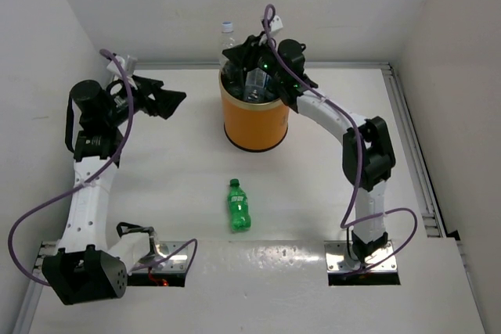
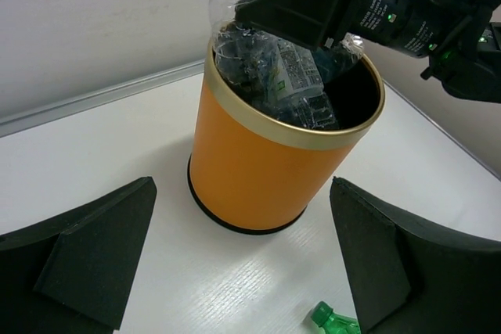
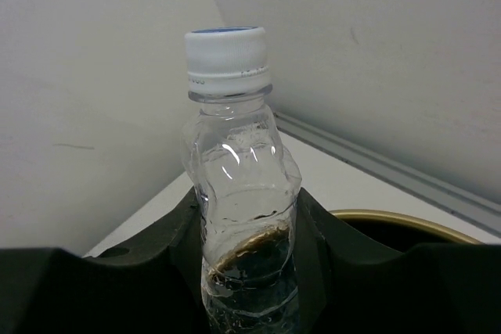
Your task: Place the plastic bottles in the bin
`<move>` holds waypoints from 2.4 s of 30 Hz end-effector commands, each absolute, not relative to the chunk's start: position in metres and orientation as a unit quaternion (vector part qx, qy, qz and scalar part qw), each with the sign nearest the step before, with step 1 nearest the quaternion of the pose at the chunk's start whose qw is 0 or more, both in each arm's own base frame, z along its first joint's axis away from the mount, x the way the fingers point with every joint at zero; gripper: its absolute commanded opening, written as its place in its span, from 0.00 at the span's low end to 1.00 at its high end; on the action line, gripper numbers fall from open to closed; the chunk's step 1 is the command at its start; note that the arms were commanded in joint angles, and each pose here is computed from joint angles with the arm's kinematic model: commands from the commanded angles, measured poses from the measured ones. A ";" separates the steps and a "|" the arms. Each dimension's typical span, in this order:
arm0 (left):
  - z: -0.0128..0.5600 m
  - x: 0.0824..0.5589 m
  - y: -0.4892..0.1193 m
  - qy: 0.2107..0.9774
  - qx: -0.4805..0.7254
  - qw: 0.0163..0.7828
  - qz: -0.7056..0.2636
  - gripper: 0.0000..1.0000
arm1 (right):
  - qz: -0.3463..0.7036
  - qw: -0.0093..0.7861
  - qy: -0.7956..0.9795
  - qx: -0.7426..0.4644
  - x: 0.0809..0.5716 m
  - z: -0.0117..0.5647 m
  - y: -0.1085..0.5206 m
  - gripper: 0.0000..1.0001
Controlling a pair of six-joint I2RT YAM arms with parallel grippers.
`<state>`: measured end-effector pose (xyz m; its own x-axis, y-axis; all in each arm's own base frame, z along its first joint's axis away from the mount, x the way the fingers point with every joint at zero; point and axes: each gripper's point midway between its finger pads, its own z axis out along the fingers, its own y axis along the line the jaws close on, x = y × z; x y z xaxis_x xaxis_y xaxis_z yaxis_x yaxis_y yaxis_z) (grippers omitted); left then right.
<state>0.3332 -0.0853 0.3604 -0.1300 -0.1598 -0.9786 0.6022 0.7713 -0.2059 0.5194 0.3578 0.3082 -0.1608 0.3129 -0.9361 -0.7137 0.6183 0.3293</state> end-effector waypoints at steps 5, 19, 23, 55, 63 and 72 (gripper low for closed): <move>0.348 0.323 -0.076 0.695 0.201 0.640 -0.259 1.00 | 0.399 0.655 0.610 -0.199 0.500 0.342 0.353 1.00; 0.329 0.312 -0.099 0.689 0.304 0.620 -0.218 1.00 | 0.301 0.772 0.504 -0.246 0.441 0.489 0.290 0.57; 0.317 0.297 -0.142 0.681 0.387 0.574 -0.239 1.00 | 0.278 0.751 0.546 -0.244 0.431 0.469 0.265 0.55; 0.070 0.205 -0.238 0.939 0.235 0.090 -0.233 0.99 | 0.187 0.600 0.759 -0.170 0.312 0.281 0.111 0.63; 0.044 0.198 -0.242 0.951 0.200 0.038 -0.232 0.99 | 0.187 0.595 0.764 -0.163 0.314 0.275 0.105 0.63; 0.024 0.201 -0.243 0.947 0.223 0.024 -0.228 0.78 | 0.174 0.595 0.767 -0.163 0.312 0.275 0.096 0.63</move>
